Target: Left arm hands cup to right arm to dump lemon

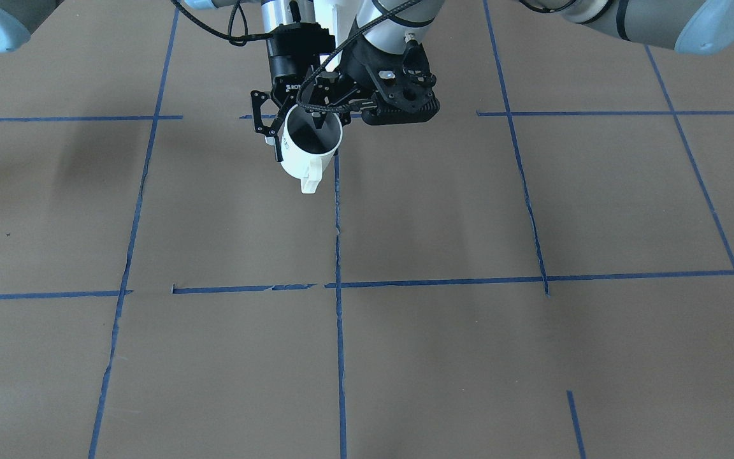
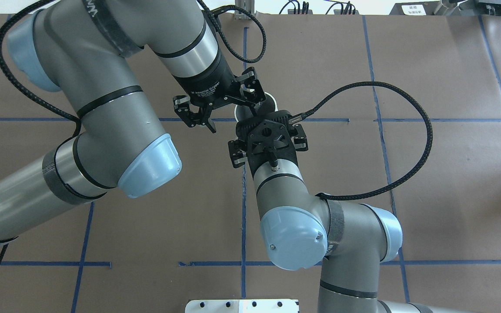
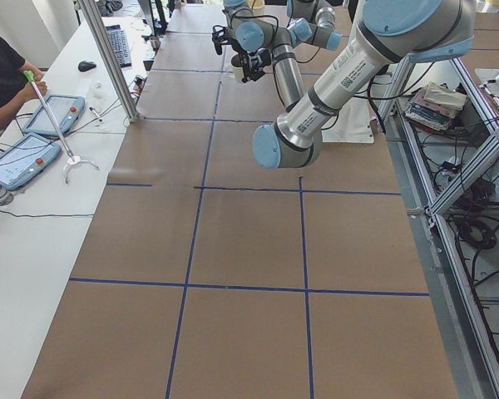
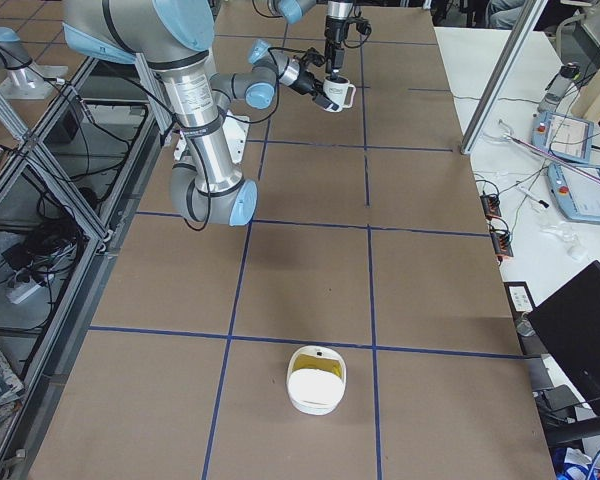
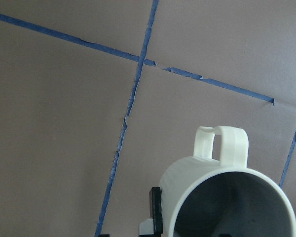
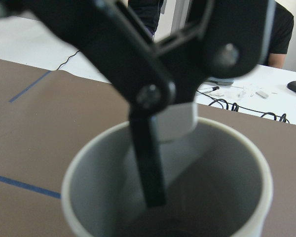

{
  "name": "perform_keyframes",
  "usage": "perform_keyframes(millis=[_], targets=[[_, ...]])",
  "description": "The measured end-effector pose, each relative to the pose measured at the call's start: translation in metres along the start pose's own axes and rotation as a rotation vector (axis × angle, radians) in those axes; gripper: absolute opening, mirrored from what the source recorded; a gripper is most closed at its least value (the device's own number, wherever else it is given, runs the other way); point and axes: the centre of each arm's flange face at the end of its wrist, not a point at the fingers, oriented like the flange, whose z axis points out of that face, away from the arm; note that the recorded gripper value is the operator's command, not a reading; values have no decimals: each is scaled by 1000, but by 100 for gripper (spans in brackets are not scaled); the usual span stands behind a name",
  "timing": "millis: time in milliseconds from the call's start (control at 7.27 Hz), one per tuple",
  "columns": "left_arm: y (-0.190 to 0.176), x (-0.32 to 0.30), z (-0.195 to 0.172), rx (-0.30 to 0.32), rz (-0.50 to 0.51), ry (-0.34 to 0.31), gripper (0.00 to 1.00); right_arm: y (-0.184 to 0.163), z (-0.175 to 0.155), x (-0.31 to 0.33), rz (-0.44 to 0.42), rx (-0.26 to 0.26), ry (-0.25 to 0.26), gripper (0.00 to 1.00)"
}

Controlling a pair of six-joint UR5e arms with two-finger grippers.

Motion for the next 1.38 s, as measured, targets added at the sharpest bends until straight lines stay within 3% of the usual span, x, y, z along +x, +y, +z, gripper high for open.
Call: perform_keyframes(millis=[413, 550, 688, 826, 963, 1376], targets=[[-1, -2, 2, -2, 7, -3, 44, 0, -2, -2, -28, 3, -9, 51], [-1, -2, 2, -3, 7, -3, 33, 0, -3, -3, -34, 3, -10, 52], [-1, -2, 2, -2, 7, -3, 15, 1, -3, -4, -37, 2, -12, 56], [0, -2, 2, -2, 7, -3, 1, 2, -4, -4, -40, 1, -14, 91], [0, -3, 2, -2, 7, -3, 0, 3, -5, -5, -40, 5, -19, 100], [2, -4, -1, -1, 8, 0, 0, 22, 2, -12, -75, 29, -69, 100]])
